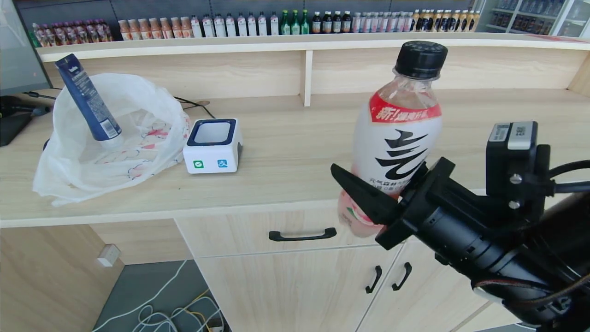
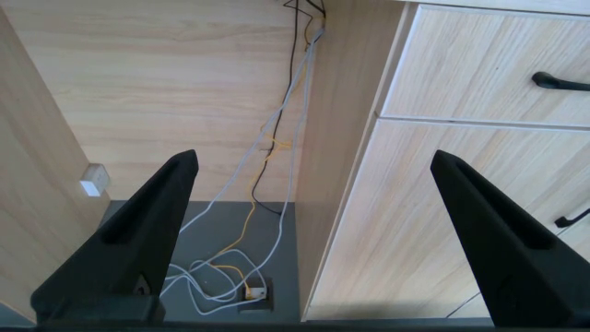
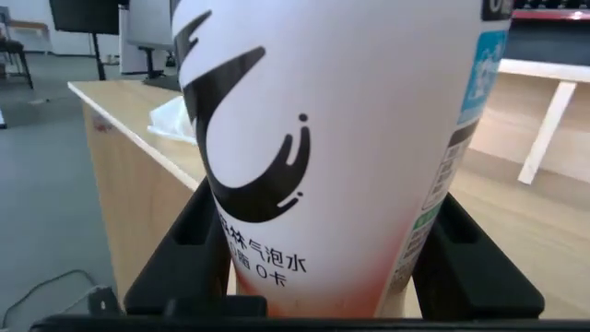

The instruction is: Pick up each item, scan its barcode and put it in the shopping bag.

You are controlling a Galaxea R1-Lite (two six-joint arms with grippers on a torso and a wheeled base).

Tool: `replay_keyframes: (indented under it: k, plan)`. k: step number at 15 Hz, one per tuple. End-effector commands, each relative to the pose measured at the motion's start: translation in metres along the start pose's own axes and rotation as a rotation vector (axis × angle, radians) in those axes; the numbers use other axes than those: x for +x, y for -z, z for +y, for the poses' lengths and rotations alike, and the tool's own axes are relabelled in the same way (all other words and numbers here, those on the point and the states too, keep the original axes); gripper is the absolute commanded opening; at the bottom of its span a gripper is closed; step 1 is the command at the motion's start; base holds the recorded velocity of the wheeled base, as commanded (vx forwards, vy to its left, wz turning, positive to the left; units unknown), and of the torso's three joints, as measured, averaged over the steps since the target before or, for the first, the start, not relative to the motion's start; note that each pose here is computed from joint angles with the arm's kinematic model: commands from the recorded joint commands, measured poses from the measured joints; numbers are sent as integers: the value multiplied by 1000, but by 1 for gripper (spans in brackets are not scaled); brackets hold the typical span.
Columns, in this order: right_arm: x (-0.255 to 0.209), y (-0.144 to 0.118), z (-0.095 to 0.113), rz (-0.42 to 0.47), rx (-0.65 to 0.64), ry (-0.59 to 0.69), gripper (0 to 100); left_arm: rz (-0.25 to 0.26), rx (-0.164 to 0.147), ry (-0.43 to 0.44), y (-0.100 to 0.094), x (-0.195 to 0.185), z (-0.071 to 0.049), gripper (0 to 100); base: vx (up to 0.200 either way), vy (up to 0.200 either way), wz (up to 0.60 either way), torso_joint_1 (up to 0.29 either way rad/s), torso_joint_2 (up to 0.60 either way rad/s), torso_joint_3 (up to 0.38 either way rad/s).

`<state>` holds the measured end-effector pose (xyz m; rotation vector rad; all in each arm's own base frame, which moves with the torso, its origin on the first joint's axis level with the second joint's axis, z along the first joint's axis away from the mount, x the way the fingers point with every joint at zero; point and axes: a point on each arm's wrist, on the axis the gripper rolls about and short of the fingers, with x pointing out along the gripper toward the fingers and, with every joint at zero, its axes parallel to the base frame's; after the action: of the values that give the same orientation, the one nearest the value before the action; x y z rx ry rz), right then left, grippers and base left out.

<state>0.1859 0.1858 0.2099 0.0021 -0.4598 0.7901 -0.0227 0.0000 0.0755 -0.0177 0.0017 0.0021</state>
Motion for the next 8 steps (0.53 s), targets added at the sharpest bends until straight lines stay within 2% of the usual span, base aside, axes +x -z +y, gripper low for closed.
replay_keyframes:
  k: [1, 3, 5, 8]
  plan:
    - [4, 2, -17, 6, -10, 124, 0, 0, -1, -1, 0, 0, 0, 100, 0, 0, 0, 0, 0, 0]
    - [2, 9, -19, 42, 56, 256, 0, 0, -1, -1, 0, 0, 0, 100, 0, 0, 0, 0, 0, 0]
    - [7, 6, -28, 13, 106, 364, 0, 0, -1, -1, 0, 0, 0, 100, 0, 0, 0, 0, 0, 0]
    - [14, 4, -36, -14, 100, 389, 0, 0, 1, -1, 0, 0, 0, 100, 0, 0, 0, 0, 0, 0]
